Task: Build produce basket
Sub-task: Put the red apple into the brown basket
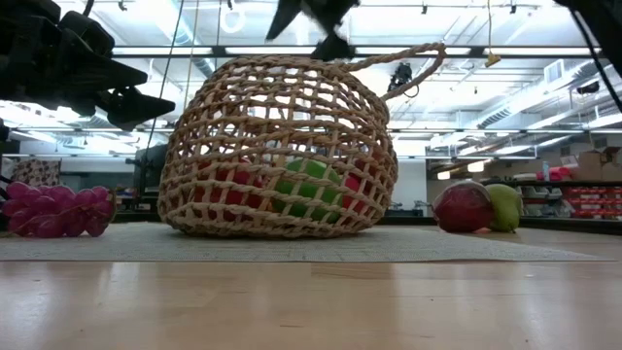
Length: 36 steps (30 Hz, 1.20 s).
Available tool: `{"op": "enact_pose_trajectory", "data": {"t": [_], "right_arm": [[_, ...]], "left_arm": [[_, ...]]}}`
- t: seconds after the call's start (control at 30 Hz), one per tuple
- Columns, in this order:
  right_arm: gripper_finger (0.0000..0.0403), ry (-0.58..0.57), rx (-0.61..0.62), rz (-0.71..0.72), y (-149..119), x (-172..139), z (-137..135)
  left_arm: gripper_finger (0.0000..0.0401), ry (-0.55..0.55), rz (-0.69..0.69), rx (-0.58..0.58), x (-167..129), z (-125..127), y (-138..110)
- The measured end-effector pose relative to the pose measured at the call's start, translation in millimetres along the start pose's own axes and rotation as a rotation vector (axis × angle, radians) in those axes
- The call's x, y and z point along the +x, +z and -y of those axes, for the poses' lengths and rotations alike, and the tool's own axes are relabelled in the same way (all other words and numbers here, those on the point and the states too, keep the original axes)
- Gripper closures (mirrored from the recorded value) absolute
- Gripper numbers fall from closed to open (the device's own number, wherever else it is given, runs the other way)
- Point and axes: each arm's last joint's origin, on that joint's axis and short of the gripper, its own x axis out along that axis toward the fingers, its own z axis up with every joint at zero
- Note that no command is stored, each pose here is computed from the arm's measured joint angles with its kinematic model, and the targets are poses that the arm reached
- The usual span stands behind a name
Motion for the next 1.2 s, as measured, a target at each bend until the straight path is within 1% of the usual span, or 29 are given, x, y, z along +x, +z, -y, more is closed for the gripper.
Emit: {"op": "enact_pose_trajectory", "data": {"t": [0.2, 0.3, 0.43, 0.57, 0.73, 0.97, 1.1, 1.2], "right_arm": [[0.0003, -0.103, -0.042, 0.093, -7, -57, -13], [0.0003, -0.130, -0.063, 0.069, -16, -73, -18], [0.0003, -0.208, -0.065, 0.044, -28, -89, -20], [0.0007, -0.231, -0.058, 0.013, -34, -94, -20], [0.0014, -0.263, -0.084, -0.010, -40, -96, -22], [0.0016, -0.375, -0.071, -0.080, -52, -106, -14], [0.0016, -0.375, -0.073, -0.087, -60, -105, -12], [0.0016, -0.369, -0.073, -0.092, -71, -101, -6]], "left_arm": [[0.0015, 0.000, 0.000, 0.000, 0, 0, 0], [0.0015, 0.000, 0.000, 0.000, 0, 0, 0], [0.0015, 0.000, 0.000, 0.000, 0, 0, 0], [0.0015, 0.000, 0.000, 0.000, 0, 0, 0], [0.0015, 0.000, 0.000, 0.000, 0, 0, 0], [0.0015, 0.000, 0.000, 0.000, 0, 0, 0], [0.0015, 0.000, 0.000, 0.000, 0, 0, 0], [0.0015, 0.000, 0.000, 0.000, 0, 0, 0]]}}
